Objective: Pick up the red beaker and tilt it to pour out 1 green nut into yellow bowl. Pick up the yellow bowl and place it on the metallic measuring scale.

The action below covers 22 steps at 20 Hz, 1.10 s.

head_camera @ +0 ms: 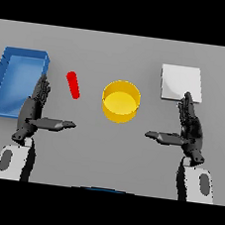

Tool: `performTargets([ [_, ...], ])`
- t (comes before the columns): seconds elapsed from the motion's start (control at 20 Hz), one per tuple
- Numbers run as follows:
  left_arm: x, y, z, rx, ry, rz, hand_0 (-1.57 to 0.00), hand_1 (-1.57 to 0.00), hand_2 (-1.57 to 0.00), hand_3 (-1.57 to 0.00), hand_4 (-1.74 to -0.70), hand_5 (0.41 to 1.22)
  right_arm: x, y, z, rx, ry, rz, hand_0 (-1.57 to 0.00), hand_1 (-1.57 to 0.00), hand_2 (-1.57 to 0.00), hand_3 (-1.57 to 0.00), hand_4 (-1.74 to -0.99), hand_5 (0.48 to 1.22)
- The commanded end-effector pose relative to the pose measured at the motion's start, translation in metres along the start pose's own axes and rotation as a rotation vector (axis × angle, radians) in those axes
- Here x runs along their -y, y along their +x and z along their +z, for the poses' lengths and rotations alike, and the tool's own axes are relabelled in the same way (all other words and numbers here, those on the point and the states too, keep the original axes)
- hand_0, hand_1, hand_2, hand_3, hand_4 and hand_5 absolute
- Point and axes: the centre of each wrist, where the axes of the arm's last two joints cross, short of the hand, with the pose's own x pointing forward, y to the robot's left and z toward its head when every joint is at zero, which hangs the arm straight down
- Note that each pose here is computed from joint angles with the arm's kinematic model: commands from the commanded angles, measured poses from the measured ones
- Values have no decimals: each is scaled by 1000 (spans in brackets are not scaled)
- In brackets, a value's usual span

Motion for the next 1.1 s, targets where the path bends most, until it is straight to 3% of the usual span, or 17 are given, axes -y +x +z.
performTargets([
  [0.0,0,0,0,-1,1,0,1,1,1,1,-1093,623,-1,0,0,0,0,-1,1,1,1,1,-1128,660],
  [0.25,-3,-1,-4,-6,1,-1,1,1,1,1,-1093,623,-3,0,1,2,3,-1,1,1,1,1,-1128,660],
  [0.35,-3,2,16,61,-26,-110,1,1,1,1,-1094,620,-10,2,20,158,49,213,1,1,1,1,-1128,663],
  [0.45,-3,4,23,46,-30,-157,1,1,1,1,-1093,615,-18,3,25,159,59,284,1,1,1,1,-1126,666],
  [0.6,0,12,26,41,-32,-181,1,1,1,1,-1096,616,-22,5,29,154,56,304,1,1,1,1,-1112,659],
  [0.75,8,6,17,-7,-44,-198,1,1,1,1,-1090,612,-22,8,25,151,51,289,1,1,1,1,-1123,653],
  [0.9,10,1,2,30,-56,-222,1,1,1,1,-1116,627,-18,7,27,140,40,288,1,1,1,1,-1143,650],
  [1.05,15,-3,-22,23,-49,-226,1,1,1,1,-1147,636,-18,11,26,150,48,256,1,1,1,1,-1182,655],
])
